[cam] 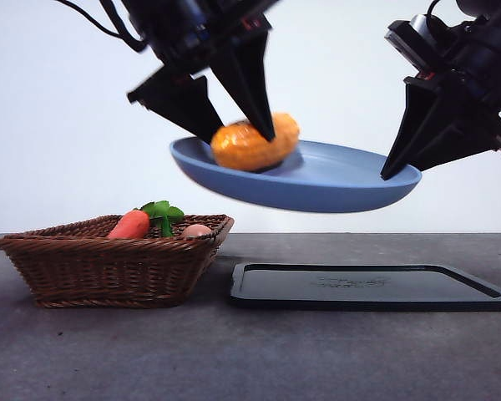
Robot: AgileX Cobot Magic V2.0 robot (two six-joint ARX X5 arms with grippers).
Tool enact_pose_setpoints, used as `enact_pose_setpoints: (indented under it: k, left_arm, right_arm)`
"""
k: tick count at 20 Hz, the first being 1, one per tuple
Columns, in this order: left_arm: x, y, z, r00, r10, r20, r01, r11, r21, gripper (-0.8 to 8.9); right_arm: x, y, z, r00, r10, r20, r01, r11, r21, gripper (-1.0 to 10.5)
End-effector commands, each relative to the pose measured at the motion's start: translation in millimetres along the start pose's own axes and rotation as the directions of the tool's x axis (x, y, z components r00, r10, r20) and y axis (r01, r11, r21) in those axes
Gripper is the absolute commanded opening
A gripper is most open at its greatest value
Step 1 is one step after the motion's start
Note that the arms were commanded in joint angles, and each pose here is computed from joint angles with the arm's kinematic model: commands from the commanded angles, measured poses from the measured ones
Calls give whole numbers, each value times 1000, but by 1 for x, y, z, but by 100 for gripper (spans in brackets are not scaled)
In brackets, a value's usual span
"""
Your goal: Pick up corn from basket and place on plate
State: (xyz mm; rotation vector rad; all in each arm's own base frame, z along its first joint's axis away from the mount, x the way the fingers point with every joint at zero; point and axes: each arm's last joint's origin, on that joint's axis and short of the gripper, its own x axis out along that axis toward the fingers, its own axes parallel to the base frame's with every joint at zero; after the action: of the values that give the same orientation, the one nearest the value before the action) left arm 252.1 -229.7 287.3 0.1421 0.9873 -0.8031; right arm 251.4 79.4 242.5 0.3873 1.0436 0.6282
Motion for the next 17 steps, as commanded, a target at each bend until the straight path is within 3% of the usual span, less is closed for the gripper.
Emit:
enact_pose_setpoints:
  k: [1, 4, 7, 17]
  left_arm:
    - [10, -8, 4, 1000, -16, 2, 16, 999, 42, 153]
    - [16, -12, 1, 999, -21, -33, 22, 998, 53, 184]
    - [18, -17, 0, 999, -28, -39, 31, 997, 65, 313]
    - [15, -18, -1, 998, -30, -48, 33, 997, 68, 370]
  right_arm:
    - [-2, 3, 7, 1000, 15, 20, -15, 1000, -3, 2]
    - [-3, 2, 7, 1000, 13, 22, -13, 1000, 0, 2]
    - [-4, 1, 7, 1000, 16, 23, -16, 1000, 1, 2]
    - [-4, 0, 7, 1000, 14, 24, -14, 1000, 3, 2]
